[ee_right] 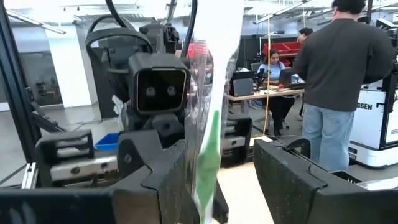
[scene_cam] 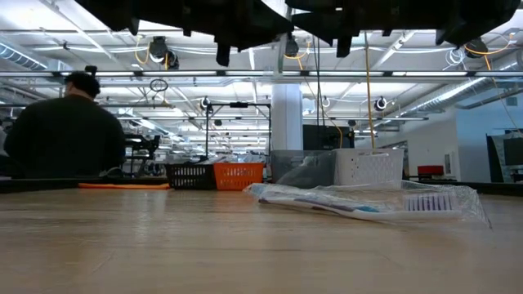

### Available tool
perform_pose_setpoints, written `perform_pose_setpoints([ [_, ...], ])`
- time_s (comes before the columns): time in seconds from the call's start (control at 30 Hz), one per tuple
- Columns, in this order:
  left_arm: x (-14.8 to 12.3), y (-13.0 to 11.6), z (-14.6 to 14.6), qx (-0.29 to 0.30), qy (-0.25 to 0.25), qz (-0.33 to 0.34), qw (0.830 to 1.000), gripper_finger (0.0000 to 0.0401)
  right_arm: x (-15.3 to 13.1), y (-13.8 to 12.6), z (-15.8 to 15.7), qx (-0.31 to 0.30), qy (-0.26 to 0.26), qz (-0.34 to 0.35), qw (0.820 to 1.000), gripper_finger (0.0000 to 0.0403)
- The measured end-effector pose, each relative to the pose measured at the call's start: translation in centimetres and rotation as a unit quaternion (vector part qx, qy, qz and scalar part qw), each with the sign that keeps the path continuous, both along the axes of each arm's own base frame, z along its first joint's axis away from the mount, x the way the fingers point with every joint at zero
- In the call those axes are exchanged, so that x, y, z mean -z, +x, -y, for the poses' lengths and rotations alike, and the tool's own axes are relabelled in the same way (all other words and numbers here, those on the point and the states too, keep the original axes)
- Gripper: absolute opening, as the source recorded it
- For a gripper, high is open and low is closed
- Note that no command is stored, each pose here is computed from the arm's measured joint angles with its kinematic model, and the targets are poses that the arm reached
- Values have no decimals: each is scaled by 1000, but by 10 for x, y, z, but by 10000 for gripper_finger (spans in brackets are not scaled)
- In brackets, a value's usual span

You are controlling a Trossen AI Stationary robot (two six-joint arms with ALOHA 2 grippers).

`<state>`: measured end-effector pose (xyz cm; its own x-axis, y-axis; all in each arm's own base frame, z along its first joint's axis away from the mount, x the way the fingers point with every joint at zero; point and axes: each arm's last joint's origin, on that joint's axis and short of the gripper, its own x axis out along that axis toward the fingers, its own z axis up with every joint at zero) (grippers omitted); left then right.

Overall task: Pick & Place Toothbrushes
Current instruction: Put the green toothbrush into the gray bin

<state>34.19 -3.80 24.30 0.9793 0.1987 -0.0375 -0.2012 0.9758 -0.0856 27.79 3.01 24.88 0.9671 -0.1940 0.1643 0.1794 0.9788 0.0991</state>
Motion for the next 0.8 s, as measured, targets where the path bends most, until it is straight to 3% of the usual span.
perform_pose_setpoints([
  [0.3, 6, 3, -3, -5, -1, -6, 1000, 32, 1, 2, 1, 3, 0, 1, 1000, 163],
  [0.43, 5, 3, -4, -6, -1, -5, 1000, 37, 2, 2, 1, 2, -1, 0, 1000, 119],
  [0.6, 6, 3, -4, -7, -3, -6, 1000, 56, 2, 2, 1, 2, -10, -1, 1000, 28],
  [0.8, 6, 3, -4, -7, -3, -7, 1000, 59, 2, 2, 1, 2, -8, -1, 1000, 19],
])
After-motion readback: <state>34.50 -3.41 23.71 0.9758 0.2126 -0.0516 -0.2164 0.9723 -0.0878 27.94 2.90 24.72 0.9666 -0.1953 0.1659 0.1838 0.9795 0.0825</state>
